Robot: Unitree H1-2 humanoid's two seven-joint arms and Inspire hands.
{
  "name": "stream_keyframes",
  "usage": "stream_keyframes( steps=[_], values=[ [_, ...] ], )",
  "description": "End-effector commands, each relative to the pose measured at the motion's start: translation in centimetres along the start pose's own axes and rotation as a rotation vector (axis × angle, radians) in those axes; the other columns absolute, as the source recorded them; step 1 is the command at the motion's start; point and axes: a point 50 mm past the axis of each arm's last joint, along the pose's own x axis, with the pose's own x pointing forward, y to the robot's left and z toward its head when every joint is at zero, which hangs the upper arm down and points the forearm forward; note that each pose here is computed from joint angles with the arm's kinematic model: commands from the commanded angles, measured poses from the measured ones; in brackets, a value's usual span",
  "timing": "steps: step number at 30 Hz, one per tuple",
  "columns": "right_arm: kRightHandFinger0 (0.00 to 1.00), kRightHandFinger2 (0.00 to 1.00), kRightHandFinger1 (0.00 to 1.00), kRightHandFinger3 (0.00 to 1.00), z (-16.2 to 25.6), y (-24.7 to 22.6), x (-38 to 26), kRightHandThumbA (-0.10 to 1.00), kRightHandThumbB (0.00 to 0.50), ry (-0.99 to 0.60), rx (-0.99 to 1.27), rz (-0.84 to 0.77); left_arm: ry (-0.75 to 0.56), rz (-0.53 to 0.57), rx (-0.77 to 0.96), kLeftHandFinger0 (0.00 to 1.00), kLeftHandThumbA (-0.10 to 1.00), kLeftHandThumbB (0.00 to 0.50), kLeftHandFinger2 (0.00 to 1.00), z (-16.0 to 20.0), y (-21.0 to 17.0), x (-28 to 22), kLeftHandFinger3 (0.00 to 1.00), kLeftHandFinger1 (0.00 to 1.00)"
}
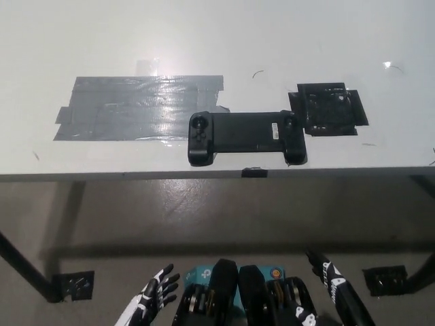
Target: A controller is being placed at the center of the desk near the left hand and the robot uses its left hand's index finger to press a button at the left area of the controller
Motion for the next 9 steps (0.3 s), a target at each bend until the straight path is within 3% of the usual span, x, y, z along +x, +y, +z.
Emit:
stream_keyframes(
  steps=[1,9],
  values=[
    [1.0,1.0,1.0,1.0,2.82,-0.02,1.89,0.68,0.225,-0.161,0.001,-0.002,-0.29,0.096,0.217,1.0,1.0,0.325,1.0,2.41,0.3,0.71,1.0,1.0],
    [1.0,1.0,1.0,1.0,2.97,-0.15,2.08,0.67,0.231,-0.161,0.005,-0.002,-0.312,0.098,0.221,1.0,1.0,0.308,1.0,2.6,0.33,0.99,1.0,1.0]
  ],
)
